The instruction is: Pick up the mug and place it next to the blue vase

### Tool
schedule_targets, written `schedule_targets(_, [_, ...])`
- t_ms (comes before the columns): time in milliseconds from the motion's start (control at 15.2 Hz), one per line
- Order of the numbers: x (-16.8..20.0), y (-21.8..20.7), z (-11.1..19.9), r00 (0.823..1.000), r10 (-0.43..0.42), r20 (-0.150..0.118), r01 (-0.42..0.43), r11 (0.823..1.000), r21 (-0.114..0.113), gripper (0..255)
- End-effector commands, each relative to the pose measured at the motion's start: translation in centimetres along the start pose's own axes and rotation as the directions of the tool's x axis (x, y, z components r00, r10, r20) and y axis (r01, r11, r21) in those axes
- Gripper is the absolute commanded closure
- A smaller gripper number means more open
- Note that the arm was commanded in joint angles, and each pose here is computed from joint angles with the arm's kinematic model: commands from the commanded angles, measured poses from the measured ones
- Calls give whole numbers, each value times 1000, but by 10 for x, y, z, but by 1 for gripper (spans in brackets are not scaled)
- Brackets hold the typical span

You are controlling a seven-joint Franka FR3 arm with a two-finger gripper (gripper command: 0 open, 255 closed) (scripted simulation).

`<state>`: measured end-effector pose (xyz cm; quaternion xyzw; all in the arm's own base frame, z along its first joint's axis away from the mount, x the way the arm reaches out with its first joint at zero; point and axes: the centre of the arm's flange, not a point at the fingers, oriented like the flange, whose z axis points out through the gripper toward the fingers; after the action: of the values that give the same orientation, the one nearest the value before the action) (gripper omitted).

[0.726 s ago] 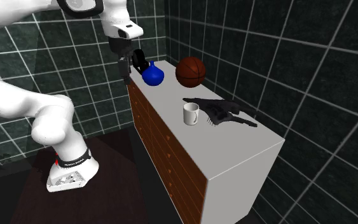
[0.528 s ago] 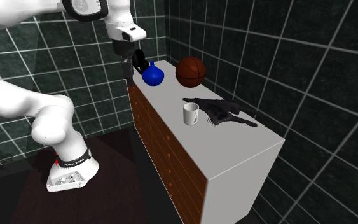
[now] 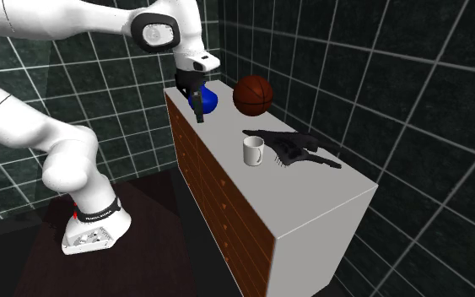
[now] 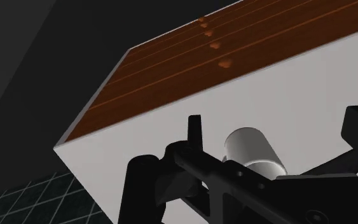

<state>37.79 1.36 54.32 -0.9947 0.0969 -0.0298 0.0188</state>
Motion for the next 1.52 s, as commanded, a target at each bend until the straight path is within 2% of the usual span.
schedule_targets(0, [16, -11, 17, 1000, 2, -11, -2, 1000, -11, 0])
schedule_targets(1254, [183, -105, 173, 995, 13, -99, -25, 993, -116, 0])
schedule_targets(1452, [185, -103, 188, 995, 13, -99, -25, 993, -116, 0])
